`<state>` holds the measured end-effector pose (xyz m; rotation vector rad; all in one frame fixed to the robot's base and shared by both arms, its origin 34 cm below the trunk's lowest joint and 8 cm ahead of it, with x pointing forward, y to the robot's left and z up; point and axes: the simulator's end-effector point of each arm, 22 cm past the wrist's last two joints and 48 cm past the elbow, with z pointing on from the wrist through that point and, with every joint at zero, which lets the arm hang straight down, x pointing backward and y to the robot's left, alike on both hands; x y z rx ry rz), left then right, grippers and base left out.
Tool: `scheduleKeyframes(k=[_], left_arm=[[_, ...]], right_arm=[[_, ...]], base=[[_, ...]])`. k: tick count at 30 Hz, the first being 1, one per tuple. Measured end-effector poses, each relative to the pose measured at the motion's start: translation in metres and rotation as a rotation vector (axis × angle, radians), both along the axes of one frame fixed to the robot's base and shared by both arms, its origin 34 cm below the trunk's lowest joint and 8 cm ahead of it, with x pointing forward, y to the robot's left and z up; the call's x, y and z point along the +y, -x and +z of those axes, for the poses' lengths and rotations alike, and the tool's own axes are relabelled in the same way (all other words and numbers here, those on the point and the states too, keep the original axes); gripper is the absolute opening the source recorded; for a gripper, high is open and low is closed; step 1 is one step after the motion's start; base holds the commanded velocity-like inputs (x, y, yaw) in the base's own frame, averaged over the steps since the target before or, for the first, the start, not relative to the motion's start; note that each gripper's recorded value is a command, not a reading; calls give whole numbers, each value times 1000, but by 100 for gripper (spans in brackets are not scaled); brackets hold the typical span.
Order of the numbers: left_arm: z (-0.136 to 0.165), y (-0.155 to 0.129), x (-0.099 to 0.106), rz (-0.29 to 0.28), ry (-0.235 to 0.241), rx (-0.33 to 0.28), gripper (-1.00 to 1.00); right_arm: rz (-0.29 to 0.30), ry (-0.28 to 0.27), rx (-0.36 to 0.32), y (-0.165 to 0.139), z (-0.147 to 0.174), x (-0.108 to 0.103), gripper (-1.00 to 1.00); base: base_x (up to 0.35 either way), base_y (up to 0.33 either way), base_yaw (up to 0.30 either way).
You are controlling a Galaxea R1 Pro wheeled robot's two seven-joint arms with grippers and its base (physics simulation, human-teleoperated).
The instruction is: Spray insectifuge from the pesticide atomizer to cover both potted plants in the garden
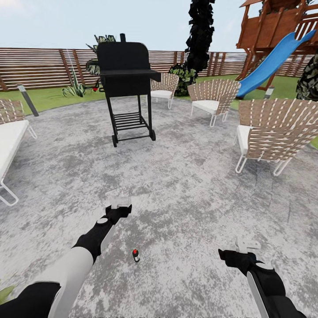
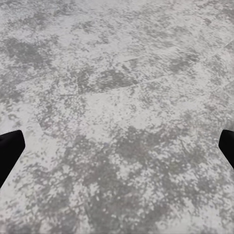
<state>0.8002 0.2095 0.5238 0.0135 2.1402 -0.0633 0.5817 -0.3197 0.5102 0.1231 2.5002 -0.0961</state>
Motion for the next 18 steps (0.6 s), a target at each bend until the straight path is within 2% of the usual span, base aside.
scheduleKeyframes(k=[18], left_arm=[[-47, 10, 1, 6, 6, -4, 100]], right_arm=[[1, -3, 11, 9, -44, 2, 100]], base=[[0, 0, 0]])
